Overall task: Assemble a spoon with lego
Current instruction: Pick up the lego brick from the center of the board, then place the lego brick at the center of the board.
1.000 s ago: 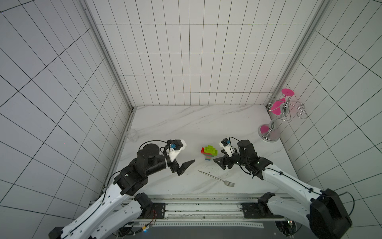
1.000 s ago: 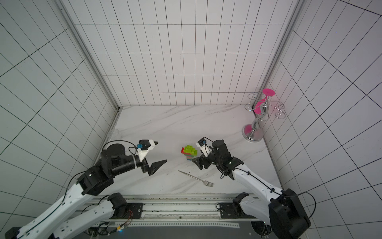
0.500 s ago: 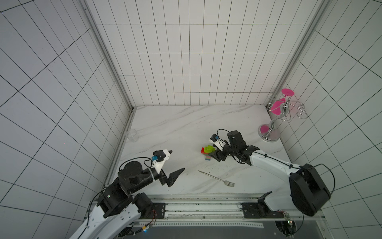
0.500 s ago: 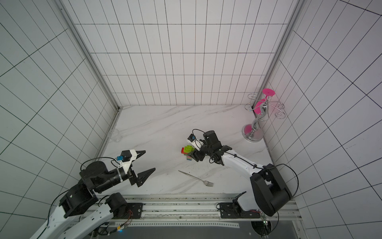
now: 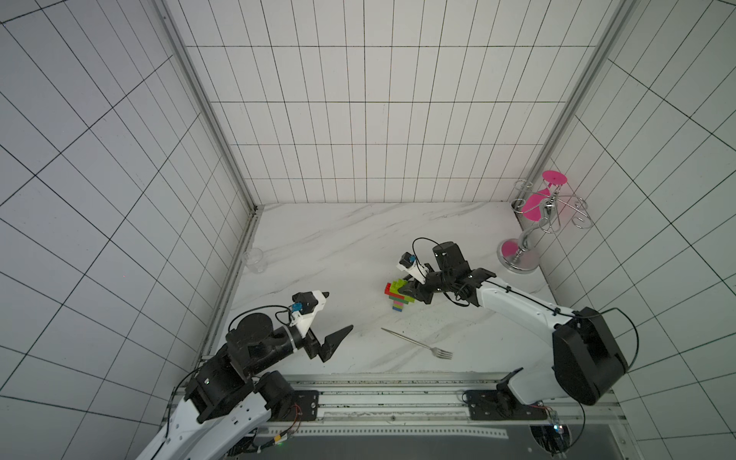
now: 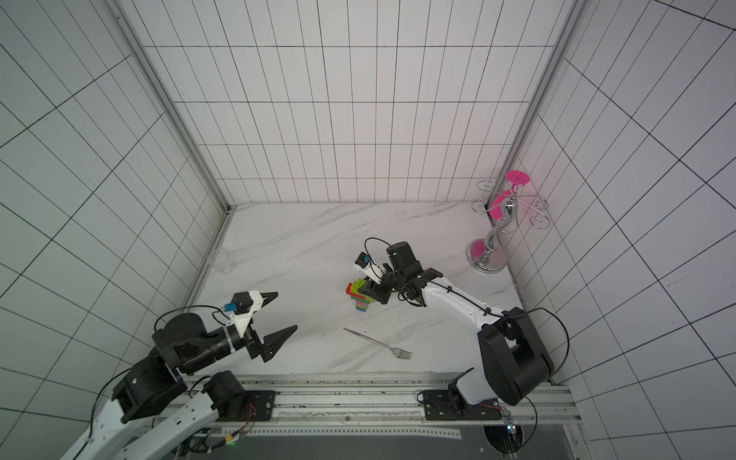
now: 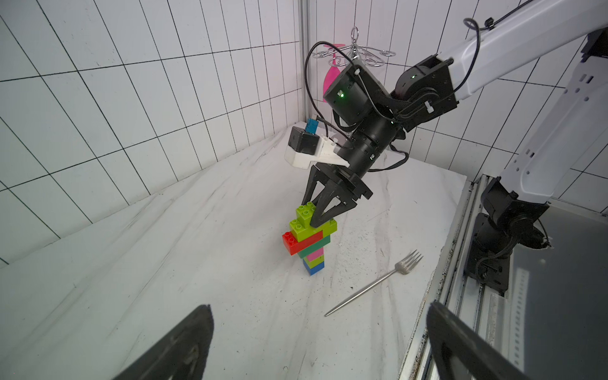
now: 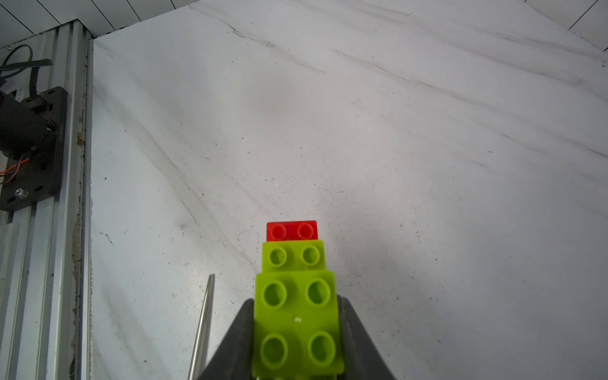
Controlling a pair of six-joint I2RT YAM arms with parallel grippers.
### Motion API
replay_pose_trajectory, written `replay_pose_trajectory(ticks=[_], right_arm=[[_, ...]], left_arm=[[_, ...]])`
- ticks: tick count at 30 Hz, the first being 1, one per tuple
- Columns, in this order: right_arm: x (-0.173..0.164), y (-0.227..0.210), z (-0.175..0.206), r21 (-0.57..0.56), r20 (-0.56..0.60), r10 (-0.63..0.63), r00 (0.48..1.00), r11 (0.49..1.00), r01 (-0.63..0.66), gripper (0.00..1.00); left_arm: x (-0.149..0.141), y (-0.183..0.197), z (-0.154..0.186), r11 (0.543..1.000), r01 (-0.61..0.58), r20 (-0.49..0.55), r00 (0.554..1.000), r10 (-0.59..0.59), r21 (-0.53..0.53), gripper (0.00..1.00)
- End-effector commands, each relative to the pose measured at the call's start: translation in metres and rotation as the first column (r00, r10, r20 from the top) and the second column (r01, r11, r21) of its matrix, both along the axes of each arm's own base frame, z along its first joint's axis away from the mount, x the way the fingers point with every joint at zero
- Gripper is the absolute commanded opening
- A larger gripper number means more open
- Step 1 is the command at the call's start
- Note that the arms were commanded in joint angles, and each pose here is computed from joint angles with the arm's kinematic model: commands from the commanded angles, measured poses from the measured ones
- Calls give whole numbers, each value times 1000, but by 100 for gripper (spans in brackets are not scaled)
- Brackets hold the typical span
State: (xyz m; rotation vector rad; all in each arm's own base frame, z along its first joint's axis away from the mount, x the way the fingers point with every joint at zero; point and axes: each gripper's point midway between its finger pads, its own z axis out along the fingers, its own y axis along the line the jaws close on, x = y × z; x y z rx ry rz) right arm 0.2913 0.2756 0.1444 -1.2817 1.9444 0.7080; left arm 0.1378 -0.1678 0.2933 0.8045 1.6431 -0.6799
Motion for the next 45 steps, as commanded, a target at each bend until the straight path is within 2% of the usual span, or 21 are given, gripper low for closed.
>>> replay_pose_trajectory(ticks=[1, 6, 11, 13, 19, 23, 29, 34, 37, 40, 45], right_arm=[[4, 5, 21, 76, -123, 39, 992, 997, -29, 30], [17, 12, 28, 153, -297, 105, 949, 986, -61, 31], [36, 12, 13, 153, -540, 149, 828, 985, -78, 32], [42, 12, 7, 155, -600, 168, 782, 984, -92, 32], [61, 12, 4, 203, -707, 221, 672, 973, -107, 31], [72, 10, -9, 201, -741, 222, 634, 974, -106, 34], [83, 7, -37, 150, -760, 182, 624, 983, -105, 40], [95, 1, -64, 44, -761, 91, 642, 995, -88, 43], [102, -1, -73, 6, -757, 52, 651, 997, -72, 48], [110, -1, -75, -12, -740, 33, 672, 998, -62, 60], [125, -7, -72, -71, -699, -22, 715, 997, -39, 69]], left_arm=[[1, 6, 0, 1000, -25, 17, 1000, 25, 2, 99], [0, 5, 1, 1000, -23, 17, 1000, 23, -5, 99], [1, 5, 0, 1000, -24, 10, 1000, 24, -3, 99], [0, 6, 0, 1000, -26, 12, 1000, 26, -4, 99], [0, 6, 1, 1000, -27, 15, 1000, 27, -8, 99], [1, 7, 1, 999, -32, 14, 999, 32, -7, 99], [1, 8, 1, 999, -40, 19, 999, 40, -7, 99], [2, 8, 0, 999, -42, 15, 999, 42, -3, 99], [3, 9, 0, 999, -47, 15, 999, 47, -2, 99], [3, 9, -1, 999, -51, 15, 999, 51, 0, 99], [3, 10, -1, 998, -57, 16, 998, 57, -1, 99]])
